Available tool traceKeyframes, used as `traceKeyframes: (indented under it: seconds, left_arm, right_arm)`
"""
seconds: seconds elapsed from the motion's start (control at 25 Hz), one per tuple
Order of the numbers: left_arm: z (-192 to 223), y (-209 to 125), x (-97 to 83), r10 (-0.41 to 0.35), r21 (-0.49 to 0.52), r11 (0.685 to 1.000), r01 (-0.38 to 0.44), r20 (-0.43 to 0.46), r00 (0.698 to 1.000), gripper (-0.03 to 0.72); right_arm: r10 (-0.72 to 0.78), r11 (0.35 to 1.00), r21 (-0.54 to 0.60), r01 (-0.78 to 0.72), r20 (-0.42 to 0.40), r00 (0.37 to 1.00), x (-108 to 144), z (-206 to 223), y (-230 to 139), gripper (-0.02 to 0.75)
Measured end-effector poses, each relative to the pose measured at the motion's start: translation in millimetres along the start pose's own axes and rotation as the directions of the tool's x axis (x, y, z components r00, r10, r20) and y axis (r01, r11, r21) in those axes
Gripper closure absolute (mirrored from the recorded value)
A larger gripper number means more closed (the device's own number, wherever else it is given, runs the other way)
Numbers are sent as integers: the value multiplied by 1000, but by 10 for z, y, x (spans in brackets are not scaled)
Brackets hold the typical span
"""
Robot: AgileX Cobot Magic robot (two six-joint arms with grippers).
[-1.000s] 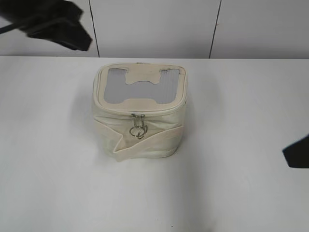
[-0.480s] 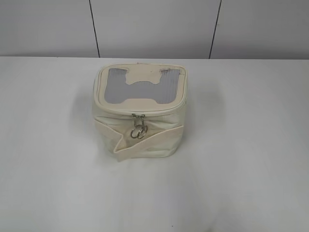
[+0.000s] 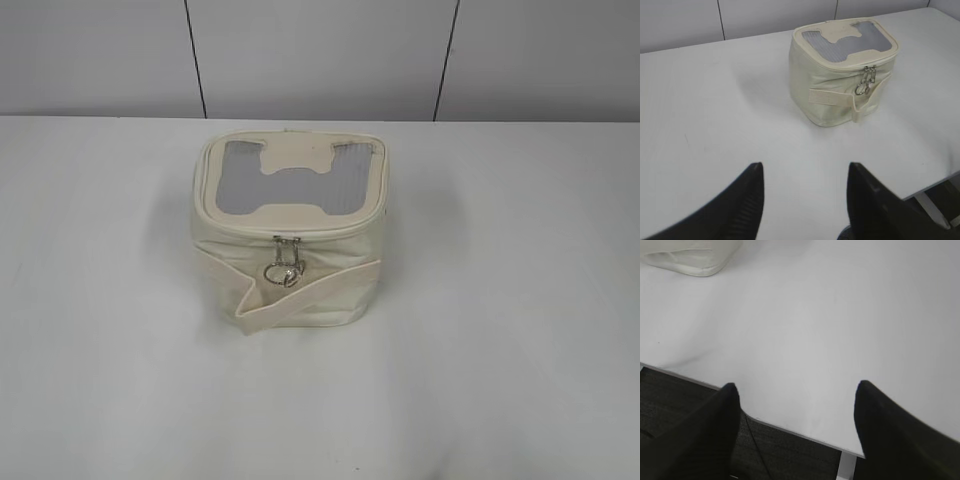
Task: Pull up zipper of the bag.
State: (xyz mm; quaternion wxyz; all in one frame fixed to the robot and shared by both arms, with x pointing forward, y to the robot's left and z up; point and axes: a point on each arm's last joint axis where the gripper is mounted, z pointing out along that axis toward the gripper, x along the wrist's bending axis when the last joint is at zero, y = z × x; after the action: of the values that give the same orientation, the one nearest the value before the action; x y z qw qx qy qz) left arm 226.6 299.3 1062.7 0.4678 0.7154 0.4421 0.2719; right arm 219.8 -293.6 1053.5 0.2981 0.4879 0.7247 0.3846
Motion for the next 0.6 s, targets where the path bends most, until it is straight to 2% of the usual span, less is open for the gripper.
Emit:
traceKeyframes:
  seconds: [0.24,0.6]
  left_arm:
    - [0,6,0,0,-6,1000,0,0,1000,272]
    - [0,6,0,0,-6,1000,0,0,1000,300]
  right_arm:
    - [46,995,-90,-44,17,999,-24,86,52,178]
    - [60,993,-99,-58,17,998,-26,97,55,178]
